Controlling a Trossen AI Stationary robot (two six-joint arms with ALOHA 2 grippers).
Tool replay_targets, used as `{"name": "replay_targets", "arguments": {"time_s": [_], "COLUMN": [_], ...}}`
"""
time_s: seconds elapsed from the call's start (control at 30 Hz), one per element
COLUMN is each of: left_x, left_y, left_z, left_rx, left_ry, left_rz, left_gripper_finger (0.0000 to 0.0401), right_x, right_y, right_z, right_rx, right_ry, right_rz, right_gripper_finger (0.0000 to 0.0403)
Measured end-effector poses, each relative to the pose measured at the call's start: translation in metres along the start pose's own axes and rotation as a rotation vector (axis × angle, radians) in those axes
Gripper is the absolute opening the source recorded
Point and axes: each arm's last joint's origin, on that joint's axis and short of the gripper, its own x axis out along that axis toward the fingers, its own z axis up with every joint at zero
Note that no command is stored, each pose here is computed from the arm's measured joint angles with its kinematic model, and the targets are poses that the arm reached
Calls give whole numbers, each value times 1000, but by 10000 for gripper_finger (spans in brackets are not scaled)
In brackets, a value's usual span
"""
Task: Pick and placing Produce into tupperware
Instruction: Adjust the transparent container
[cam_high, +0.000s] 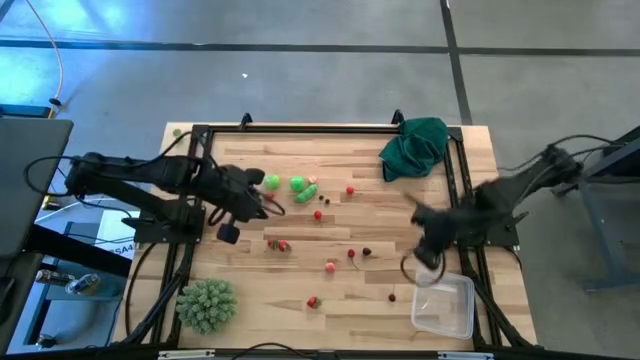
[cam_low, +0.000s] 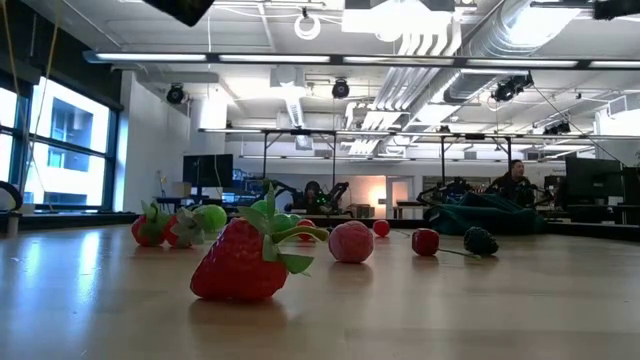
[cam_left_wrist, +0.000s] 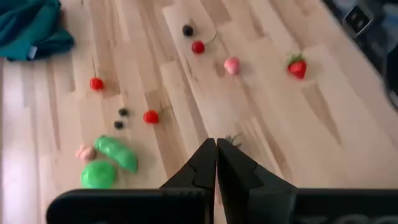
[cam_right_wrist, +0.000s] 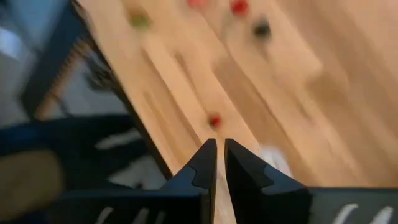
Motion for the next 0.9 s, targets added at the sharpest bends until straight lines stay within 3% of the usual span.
{"name": "replay_targets", "arguments": {"time_s": [0.13, 0.43, 0.63, 0.9], "left_x": [0, 0, 2, 8], "left_y": [-11, -18, -18, -18], "left_z": [0, 2, 3, 6], "left_rx": [14, 43, 58, 61], "left_ry": [28, 24, 24, 17], "left_rz": [28, 31, 31, 32], "left_gripper_finger": [5, 5, 5, 5], "right_x": [32, 89, 129, 166], "right_y": [15, 37, 40, 39], "right_z": [-30, -80, -86, -68], "right_rx": [58, 162, 158, 112], "right_ry": [114, 177, 209, 281], "right_rz": [-160, -355, -477, -517], "right_gripper_finger": [25, 25, 25, 25]}}
